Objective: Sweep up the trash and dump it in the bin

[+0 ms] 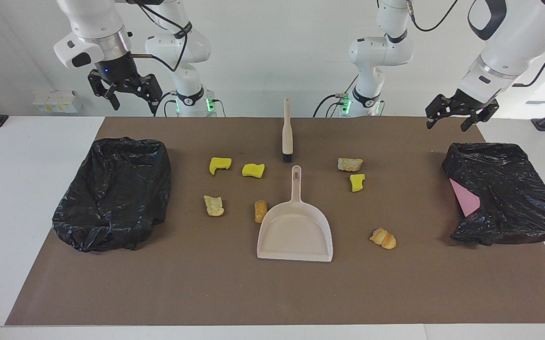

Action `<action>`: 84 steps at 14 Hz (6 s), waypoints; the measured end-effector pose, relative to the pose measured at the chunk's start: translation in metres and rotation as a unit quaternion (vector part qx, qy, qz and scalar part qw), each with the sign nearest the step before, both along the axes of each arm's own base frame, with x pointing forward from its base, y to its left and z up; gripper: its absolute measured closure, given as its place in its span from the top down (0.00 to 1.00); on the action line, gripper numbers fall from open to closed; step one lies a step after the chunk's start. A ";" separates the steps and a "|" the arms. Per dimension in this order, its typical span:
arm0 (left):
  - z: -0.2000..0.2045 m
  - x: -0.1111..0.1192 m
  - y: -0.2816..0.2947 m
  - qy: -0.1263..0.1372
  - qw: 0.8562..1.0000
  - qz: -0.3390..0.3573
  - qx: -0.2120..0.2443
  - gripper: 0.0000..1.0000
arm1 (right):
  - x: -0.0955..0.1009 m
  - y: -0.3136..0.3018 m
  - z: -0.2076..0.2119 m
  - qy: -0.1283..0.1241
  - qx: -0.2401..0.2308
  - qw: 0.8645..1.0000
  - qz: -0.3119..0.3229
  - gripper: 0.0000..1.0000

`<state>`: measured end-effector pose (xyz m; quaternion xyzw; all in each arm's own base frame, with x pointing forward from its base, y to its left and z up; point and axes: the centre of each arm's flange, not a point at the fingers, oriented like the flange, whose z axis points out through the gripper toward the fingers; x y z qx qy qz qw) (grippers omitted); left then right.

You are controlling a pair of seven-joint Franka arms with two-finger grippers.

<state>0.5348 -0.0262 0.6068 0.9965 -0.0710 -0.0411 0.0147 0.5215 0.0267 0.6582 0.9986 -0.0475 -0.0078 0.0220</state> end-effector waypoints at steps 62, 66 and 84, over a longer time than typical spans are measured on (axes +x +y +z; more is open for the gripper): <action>-0.232 -0.185 -0.200 0.038 0.931 0.342 0.119 0.26 | 0.079 0.403 -0.312 -0.018 0.021 0.999 -0.020 0.34; -0.200 -0.167 -0.162 0.046 0.910 0.395 0.119 0.26 | 0.085 0.388 -0.296 -0.024 0.025 0.999 -0.021 0.33; -0.261 -0.166 -0.155 0.001 0.952 0.305 0.004 0.26 | 0.066 0.314 -0.274 0.083 -0.001 0.742 0.665 0.33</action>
